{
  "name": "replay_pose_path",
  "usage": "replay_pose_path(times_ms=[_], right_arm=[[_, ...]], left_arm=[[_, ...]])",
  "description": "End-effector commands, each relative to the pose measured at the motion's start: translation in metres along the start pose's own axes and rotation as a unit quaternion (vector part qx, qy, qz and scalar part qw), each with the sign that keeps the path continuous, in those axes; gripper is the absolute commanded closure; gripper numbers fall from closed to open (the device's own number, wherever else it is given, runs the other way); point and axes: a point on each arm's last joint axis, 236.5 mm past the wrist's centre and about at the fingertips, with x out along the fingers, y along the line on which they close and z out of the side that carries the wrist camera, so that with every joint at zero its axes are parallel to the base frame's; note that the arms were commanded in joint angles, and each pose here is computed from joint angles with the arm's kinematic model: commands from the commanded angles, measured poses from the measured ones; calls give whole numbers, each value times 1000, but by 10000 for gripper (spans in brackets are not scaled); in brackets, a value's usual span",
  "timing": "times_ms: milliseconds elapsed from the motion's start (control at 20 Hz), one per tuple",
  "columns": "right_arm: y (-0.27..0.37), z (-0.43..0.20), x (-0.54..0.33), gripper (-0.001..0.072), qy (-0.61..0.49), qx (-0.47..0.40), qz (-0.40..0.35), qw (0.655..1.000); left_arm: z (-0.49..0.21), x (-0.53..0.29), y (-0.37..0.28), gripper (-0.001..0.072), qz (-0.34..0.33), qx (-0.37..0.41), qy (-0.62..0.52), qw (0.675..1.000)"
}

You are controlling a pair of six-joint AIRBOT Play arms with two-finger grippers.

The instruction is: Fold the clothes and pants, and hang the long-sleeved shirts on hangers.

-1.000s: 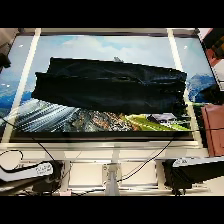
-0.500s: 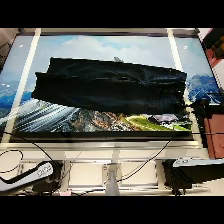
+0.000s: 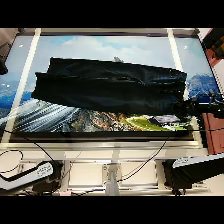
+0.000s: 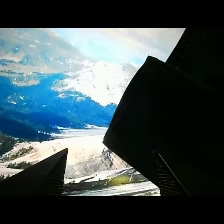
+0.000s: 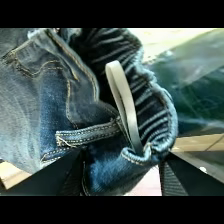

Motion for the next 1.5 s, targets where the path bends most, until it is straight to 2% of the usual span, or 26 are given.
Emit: replay_pose_path(times_ms=[0, 150, 200, 250, 500, 600, 800, 1300, 1350, 1450], right_arm=[[1, 11, 12, 268, -16, -28, 6, 999], [12, 10, 11, 459, -16, -30, 25, 999], [13, 8, 11, 531, -10, -31, 28, 999], [13, 6, 11, 531, -6, -31, 29, 999], [14, 4, 11, 531, -2, -31, 30, 999], [14, 4, 11, 531, -3, -32, 30, 999], [12, 6, 11, 531, -8, -31, 26, 999], [5, 15, 11, 531, -26, -32, 10, 999], [5, 15, 11, 531, -25, -32, 10, 999], [5, 15, 11, 531, -25, -32, 10, 999]], left_arm=[[-9, 12, -1, 104, -1, -5, 22, 1000], [-35, 30, 0, 113, -1, 10, 65, 998], [-50, 37, 2, 241, -1, 17, 88, 996], [-63, 44, 5, 281, 0, 16, 107, 994], [-153, 95, 15, 282, -3, -2, 222, 975], [-172, 118, -4, 281, -49, -25, 242, 969], [-189, 167, -30, 275, -97, -90, 253, 958], [-156, 216, -30, 284, -89, -129, 154, 976], [-154, 218, -32, 308, -91, -135, 148, 975], [-151, 221, -36, 404, -91, -134, 139, 977]])
